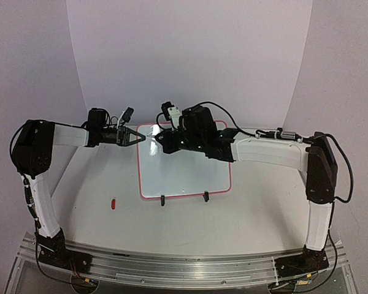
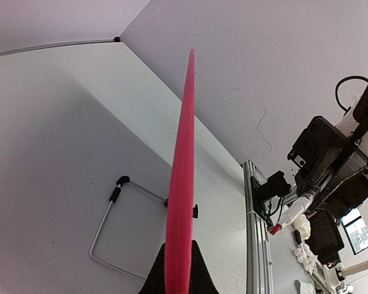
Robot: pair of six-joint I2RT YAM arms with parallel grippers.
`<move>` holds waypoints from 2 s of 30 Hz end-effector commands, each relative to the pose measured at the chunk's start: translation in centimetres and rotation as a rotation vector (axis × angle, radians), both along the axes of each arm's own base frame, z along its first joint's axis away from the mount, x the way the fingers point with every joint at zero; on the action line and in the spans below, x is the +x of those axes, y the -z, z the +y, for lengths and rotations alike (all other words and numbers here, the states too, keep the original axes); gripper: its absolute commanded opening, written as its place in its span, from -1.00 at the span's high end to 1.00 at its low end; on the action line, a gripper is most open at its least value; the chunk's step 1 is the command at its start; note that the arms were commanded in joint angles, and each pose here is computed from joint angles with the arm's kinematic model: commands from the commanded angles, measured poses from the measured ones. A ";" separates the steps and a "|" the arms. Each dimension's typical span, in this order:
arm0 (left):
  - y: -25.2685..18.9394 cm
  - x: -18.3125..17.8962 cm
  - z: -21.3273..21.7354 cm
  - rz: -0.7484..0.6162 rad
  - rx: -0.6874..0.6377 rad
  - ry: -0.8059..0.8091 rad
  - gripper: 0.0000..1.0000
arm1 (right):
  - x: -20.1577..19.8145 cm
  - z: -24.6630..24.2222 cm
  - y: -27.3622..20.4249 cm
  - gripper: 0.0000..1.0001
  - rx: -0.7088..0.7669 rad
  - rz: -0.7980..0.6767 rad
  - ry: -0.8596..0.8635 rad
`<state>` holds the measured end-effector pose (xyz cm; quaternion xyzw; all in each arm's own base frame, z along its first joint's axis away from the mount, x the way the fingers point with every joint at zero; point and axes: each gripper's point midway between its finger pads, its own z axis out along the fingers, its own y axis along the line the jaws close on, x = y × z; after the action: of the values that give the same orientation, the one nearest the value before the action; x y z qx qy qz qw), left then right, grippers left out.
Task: Write a sentence on the whiteboard
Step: Hold the whiteboard at the center of the board, then write a sentence on the whiteboard.
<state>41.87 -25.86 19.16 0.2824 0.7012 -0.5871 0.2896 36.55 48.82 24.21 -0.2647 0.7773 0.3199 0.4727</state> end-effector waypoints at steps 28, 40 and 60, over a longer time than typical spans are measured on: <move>0.1 0.1 -0.3 -0.118 0.032 0.001 1.00 | 1.9 1.9 0.9 1.00 -0.097 -0.017 0.034; 0.2 -0.1 -0.3 -0.118 0.030 0.009 1.00 | 2.4 1.9 1.3 1.00 -0.110 -0.020 0.053; -0.1 -0.5 -0.3 -0.138 0.028 0.019 1.00 | 3.1 1.2 2.6 1.00 -0.169 0.007 0.109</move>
<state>41.54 -25.80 18.84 0.2962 0.6975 -0.5833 0.2924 39.10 50.03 21.46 -0.2709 0.8113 0.2389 0.4596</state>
